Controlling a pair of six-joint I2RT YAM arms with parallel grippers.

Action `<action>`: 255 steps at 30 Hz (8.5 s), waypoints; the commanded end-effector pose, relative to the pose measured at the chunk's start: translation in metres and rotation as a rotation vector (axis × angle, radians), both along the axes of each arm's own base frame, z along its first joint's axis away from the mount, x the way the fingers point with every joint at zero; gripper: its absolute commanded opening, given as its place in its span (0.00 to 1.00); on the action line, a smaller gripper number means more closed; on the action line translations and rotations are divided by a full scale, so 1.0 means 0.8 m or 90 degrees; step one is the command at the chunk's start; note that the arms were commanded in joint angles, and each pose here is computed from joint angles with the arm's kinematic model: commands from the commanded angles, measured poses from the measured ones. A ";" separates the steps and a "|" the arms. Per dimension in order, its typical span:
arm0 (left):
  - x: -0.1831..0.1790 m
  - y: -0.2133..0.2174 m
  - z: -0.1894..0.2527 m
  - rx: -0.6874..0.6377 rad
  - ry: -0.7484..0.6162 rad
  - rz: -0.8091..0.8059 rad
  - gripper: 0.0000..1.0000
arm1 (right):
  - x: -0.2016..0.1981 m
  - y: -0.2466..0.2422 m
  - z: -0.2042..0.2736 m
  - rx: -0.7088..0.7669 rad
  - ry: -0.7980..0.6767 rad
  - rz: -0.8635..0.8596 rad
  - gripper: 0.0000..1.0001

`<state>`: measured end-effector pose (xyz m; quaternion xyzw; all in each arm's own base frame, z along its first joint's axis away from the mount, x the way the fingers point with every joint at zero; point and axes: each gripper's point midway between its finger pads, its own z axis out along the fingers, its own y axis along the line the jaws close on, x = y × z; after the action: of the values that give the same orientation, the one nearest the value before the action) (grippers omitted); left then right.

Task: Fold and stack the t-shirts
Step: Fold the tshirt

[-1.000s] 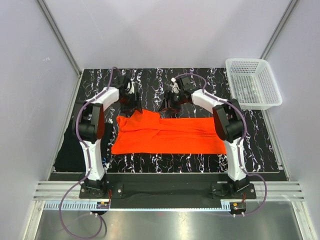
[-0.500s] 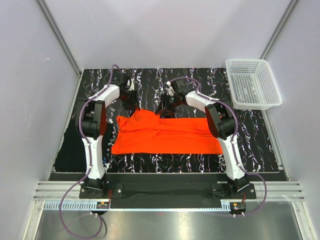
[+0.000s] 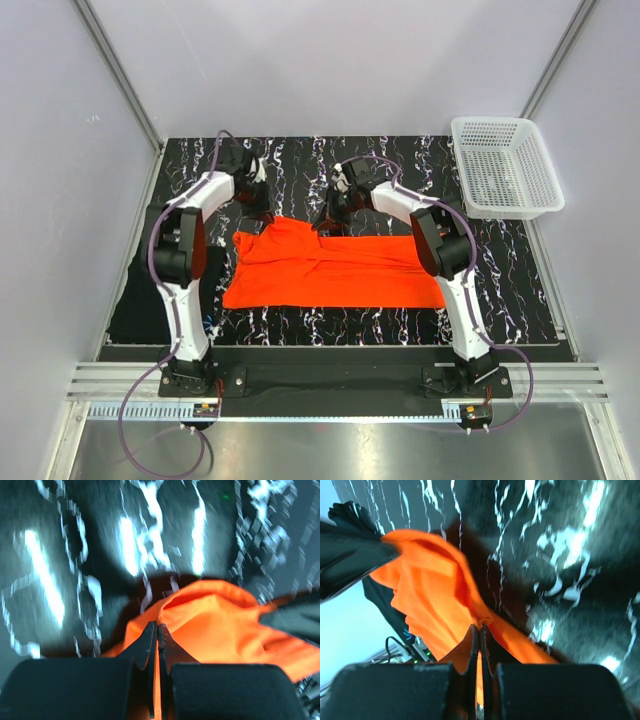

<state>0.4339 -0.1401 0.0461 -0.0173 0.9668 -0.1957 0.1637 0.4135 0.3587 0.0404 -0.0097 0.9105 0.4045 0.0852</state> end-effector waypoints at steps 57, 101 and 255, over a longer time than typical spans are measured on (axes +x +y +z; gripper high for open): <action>-0.345 -0.019 0.066 -0.204 0.066 0.102 0.00 | -0.193 0.010 0.063 0.050 0.079 0.118 0.02; -0.198 0.022 0.071 -0.015 0.023 0.055 0.00 | -0.132 0.001 0.052 0.047 0.064 0.079 0.09; 0.296 -0.087 0.125 -0.232 -0.484 0.041 0.61 | -0.187 -0.128 0.102 -0.207 0.044 -0.050 0.71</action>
<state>0.6531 -0.2134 0.1548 -0.0052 0.7995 -0.3621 0.4793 0.2655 0.2638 0.1033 0.0192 0.9711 0.2333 0.0475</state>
